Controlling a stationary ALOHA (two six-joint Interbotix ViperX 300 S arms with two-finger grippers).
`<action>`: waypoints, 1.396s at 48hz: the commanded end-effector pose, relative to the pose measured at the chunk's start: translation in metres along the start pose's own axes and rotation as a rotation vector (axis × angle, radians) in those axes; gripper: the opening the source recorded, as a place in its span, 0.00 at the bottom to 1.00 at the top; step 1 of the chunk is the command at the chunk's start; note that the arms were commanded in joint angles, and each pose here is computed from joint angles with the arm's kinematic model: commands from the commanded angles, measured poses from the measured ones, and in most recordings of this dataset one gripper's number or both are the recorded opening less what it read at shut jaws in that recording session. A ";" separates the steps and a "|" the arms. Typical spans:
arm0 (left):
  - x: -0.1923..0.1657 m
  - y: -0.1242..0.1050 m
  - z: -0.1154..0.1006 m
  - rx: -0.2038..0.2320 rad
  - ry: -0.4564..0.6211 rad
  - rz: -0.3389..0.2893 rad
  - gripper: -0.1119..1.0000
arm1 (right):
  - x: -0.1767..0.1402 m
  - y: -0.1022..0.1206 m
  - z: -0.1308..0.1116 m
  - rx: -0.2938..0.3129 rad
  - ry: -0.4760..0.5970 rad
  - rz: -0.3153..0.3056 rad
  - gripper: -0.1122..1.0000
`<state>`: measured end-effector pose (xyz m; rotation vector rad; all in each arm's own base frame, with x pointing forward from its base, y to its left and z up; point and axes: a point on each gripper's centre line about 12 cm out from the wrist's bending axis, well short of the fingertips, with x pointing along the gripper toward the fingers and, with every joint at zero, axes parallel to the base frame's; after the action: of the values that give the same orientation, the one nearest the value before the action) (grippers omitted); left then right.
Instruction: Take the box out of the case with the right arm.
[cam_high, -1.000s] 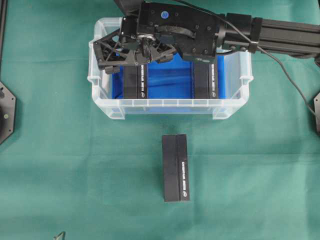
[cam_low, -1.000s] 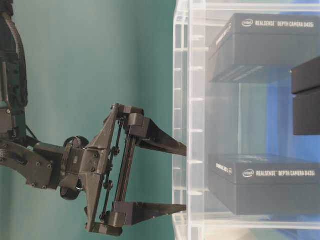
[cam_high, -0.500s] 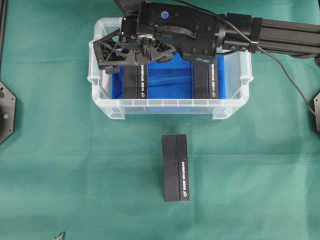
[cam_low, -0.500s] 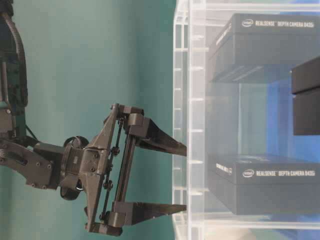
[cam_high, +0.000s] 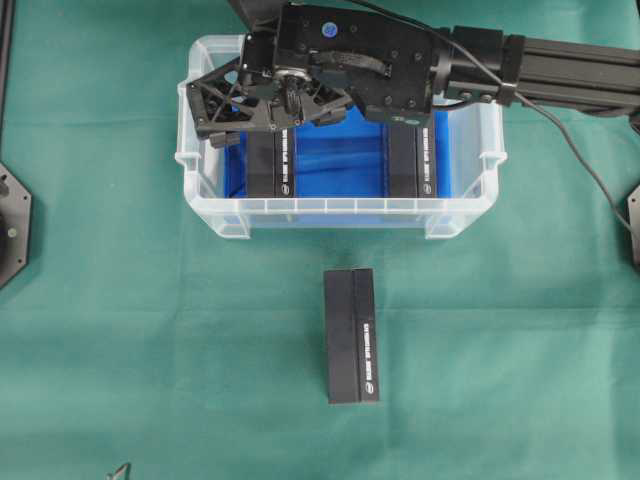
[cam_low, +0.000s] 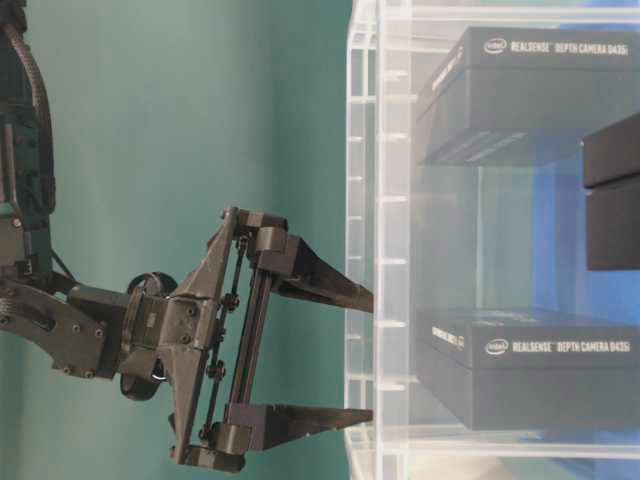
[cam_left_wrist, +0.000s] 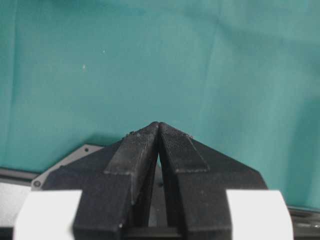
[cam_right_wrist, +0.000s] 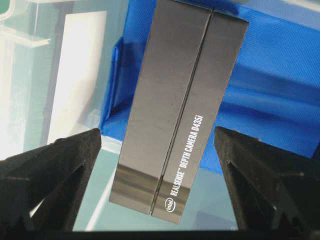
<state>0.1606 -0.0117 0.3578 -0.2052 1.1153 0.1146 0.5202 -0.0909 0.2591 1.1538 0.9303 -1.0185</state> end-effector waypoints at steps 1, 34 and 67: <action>-0.005 -0.001 0.005 -0.002 -0.019 -0.005 0.12 | -0.013 0.004 0.003 0.004 -0.012 0.035 0.96; -0.005 -0.001 0.006 -0.003 -0.016 -0.004 0.12 | 0.037 -0.007 -0.006 0.027 0.001 0.021 0.96; -0.004 -0.001 0.006 -0.003 -0.015 -0.003 0.12 | 0.060 -0.012 -0.009 0.079 0.024 0.006 0.96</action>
<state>0.1623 -0.0119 0.3561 -0.2040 1.1244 0.1161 0.5241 -0.0912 0.1819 1.2172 0.9457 -1.0683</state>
